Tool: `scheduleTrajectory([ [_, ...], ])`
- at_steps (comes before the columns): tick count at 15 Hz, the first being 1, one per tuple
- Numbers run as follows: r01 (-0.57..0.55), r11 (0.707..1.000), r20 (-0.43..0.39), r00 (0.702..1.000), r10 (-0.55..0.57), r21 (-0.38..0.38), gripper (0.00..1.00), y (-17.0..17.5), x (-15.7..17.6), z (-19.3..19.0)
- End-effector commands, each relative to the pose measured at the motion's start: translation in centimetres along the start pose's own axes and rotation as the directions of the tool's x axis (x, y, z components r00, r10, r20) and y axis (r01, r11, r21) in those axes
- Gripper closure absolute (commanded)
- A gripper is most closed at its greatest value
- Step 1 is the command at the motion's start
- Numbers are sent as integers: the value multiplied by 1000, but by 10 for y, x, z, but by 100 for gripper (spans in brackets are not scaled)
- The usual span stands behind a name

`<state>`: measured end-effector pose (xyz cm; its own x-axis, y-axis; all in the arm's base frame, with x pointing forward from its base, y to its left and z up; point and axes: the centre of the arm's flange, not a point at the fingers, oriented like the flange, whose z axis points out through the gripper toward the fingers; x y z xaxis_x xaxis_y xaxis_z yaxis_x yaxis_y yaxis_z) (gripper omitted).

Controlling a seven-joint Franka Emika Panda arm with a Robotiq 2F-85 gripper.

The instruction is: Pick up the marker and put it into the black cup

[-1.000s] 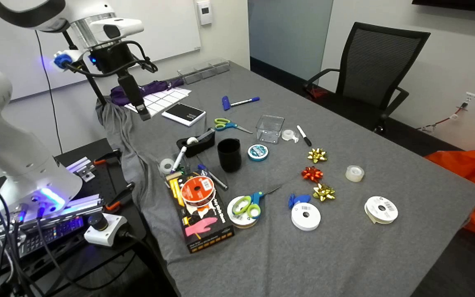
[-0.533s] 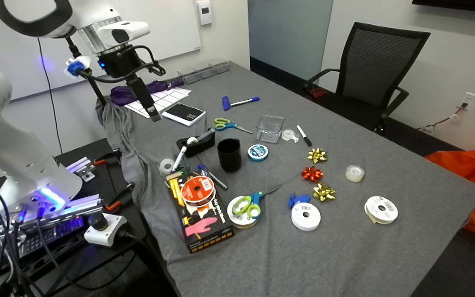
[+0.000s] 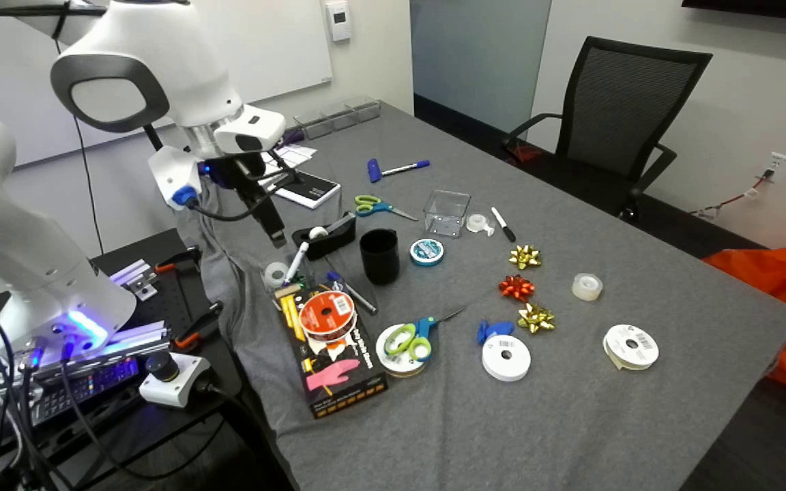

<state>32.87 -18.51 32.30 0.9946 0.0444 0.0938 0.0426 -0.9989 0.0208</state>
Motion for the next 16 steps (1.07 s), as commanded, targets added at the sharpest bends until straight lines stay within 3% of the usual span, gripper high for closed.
scheduleTrajectory([
  [1,15,999,32,999,-17,39,0,-5,-15,45],
  [13,44,989,-71,997,-34,142,0,-24,-4,99],
  [14,46,988,-69,997,-36,151,17,-25,-6,103],
  [16,51,987,-67,997,-41,153,34,-27,-10,110],
])
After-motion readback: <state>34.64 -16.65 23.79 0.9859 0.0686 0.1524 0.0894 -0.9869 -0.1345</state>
